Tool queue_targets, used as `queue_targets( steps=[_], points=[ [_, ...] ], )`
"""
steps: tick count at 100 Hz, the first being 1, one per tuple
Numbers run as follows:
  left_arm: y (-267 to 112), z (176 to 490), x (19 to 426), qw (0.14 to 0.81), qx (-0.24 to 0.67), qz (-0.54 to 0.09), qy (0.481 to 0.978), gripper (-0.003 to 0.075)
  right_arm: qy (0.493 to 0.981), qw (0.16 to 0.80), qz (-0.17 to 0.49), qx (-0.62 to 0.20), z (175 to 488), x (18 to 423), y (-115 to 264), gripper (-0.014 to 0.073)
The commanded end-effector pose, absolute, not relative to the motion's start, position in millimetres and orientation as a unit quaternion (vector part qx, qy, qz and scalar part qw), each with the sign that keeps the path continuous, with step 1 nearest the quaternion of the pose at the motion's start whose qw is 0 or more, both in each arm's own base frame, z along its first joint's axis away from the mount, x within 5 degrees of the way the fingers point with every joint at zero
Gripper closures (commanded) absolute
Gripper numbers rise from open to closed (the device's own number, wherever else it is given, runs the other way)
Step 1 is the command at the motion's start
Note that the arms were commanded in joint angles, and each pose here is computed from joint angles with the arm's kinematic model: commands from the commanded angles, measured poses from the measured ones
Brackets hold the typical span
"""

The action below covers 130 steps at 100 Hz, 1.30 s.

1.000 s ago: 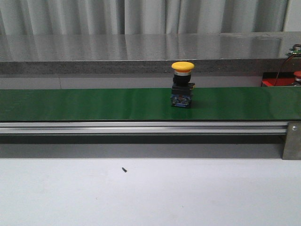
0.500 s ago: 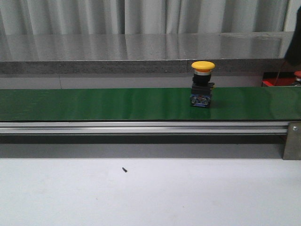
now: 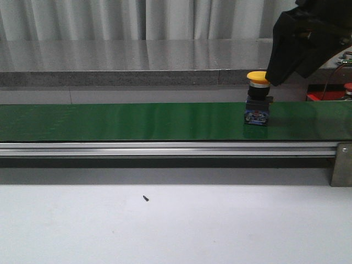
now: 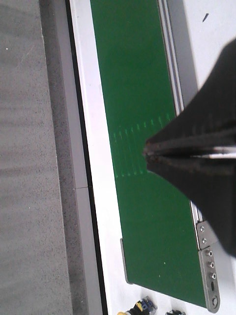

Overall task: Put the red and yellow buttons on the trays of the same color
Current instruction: 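Grasp the second yellow button on the belt with the right gripper, then lower the second yellow button onto the yellow tray and release it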

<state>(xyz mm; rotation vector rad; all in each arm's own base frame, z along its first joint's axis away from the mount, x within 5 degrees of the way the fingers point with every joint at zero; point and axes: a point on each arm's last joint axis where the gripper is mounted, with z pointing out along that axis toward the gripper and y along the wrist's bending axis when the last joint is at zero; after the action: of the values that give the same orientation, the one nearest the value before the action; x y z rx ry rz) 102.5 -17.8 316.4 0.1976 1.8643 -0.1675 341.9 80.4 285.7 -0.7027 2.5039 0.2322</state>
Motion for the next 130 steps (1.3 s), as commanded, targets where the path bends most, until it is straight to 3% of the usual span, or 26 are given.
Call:
queue_targets(
  steps=[1, 27, 47, 54, 75, 98, 130],
  points=[
    [-16.1, 331.2, 104.3, 0.624, 0.066, -0.072, 0.776, 0.0740, 0.913, 0.302, 0.089, -0.259, 306.9, 350.5, 83.0, 0.0046],
    [-16.1, 331.2, 104.3, 0.624, 0.066, -0.072, 0.776, 0.0740, 0.919, 0.281, 0.093, -0.262, 292.8, 371.5, 87.2, 0.0067],
    [-16.1, 331.2, 104.3, 0.624, 0.066, -0.072, 0.776, 0.0740, 0.924, 0.260, 0.097, -0.264, 288.7, 370.6, 86.5, 0.0314],
    [-16.1, 331.2, 104.3, 0.624, 0.066, -0.072, 0.776, 0.0740, 0.924, 0.255, 0.098, -0.267, 291.0, 370.1, 86.8, 0.0354],
    [-16.1, 331.2, 104.3, 0.624, 0.066, -0.072, 0.776, 0.0740, 0.929, 0.246, 0.101, -0.259, 311.5, 361.6, 81.2, 0.0355],
    [-16.0, 331.3, 104.3, 0.624, 0.066, -0.071, 0.775, 0.0740, 0.943, 0.267, 0.083, -0.181, 335.8, 336.1, 31.7, 0.0355],
    [-16.0, 331.3, 104.3, 0.624, 0.066, -0.071, 0.775, 0.0740, 0.968, 0.242, 0.068, -0.027, 305.5, 266.3, -45.1, 0.0355]
  ],
)
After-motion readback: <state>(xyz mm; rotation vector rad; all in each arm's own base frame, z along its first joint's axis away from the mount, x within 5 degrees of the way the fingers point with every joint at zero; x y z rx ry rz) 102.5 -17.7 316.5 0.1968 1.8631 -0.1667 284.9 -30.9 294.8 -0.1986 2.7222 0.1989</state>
